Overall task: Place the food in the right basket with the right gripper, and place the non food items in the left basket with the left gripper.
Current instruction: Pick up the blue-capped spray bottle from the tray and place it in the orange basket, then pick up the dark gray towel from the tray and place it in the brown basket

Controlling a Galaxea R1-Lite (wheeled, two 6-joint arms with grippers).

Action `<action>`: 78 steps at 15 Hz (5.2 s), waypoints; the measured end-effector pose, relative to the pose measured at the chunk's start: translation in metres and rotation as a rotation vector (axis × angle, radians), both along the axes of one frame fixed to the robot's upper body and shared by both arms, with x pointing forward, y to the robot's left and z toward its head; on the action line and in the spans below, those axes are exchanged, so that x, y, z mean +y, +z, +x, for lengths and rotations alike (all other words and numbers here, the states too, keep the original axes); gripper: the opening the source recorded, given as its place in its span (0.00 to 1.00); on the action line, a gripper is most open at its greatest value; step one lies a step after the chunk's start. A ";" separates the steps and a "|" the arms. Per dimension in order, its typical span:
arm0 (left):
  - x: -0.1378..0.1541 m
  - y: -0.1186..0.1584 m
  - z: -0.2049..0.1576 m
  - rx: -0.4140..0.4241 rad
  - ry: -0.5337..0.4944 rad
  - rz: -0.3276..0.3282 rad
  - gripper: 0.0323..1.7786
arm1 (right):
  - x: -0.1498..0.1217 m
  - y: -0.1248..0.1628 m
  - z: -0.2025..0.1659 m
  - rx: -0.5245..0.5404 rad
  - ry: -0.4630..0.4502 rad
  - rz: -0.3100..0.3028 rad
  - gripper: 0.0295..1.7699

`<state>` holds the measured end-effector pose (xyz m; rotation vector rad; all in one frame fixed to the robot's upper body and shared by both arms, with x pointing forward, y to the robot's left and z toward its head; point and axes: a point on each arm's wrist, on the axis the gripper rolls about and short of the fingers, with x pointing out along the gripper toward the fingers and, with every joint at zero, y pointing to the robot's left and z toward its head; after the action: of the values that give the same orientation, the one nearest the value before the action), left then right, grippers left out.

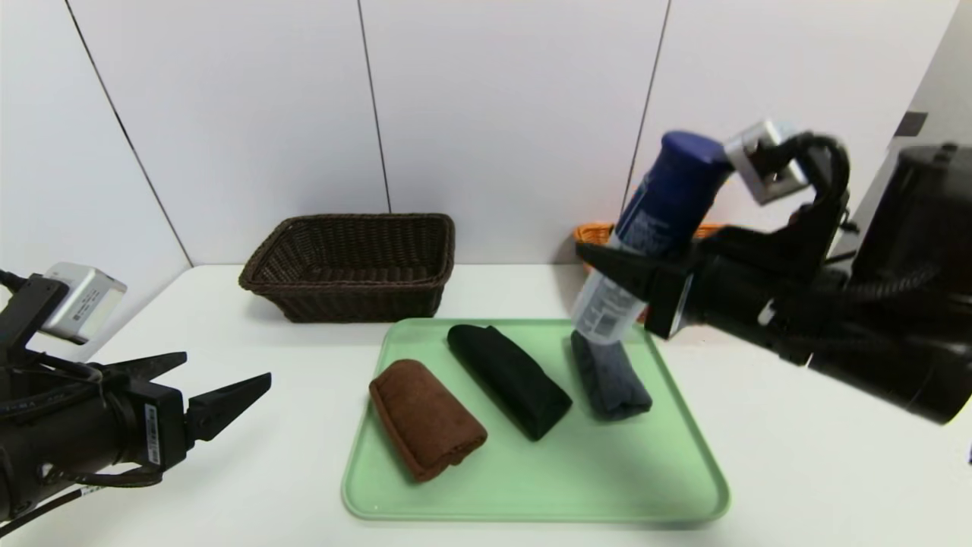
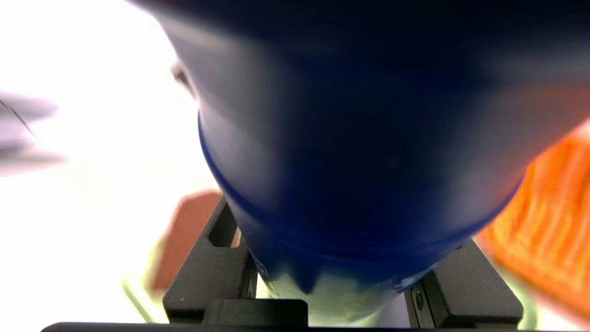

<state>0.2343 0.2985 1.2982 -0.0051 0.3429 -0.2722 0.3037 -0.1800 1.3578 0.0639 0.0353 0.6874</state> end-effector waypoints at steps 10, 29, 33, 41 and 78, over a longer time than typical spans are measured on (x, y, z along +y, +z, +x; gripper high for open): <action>-0.004 0.001 0.003 0.002 -0.015 0.003 0.95 | -0.064 0.093 0.095 0.026 -0.231 0.058 0.45; -0.009 0.004 0.013 0.013 -0.024 -0.003 0.95 | -0.089 -0.052 0.223 0.167 -0.495 -0.085 0.45; -0.009 0.004 0.013 0.012 -0.025 -0.002 0.95 | -0.089 -0.068 0.227 0.181 -0.495 -0.093 0.45; -0.009 0.005 0.013 0.010 -0.025 -0.001 0.95 | -0.086 -0.097 0.237 0.190 -0.513 -0.101 0.45; -0.009 0.056 0.006 0.027 0.011 -0.023 0.95 | -0.091 0.113 0.058 0.166 -0.440 -0.225 0.95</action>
<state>0.2400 0.2892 1.3547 -0.0329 0.3666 -0.2658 0.3621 -0.2708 1.4706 -0.0868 0.2501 0.2343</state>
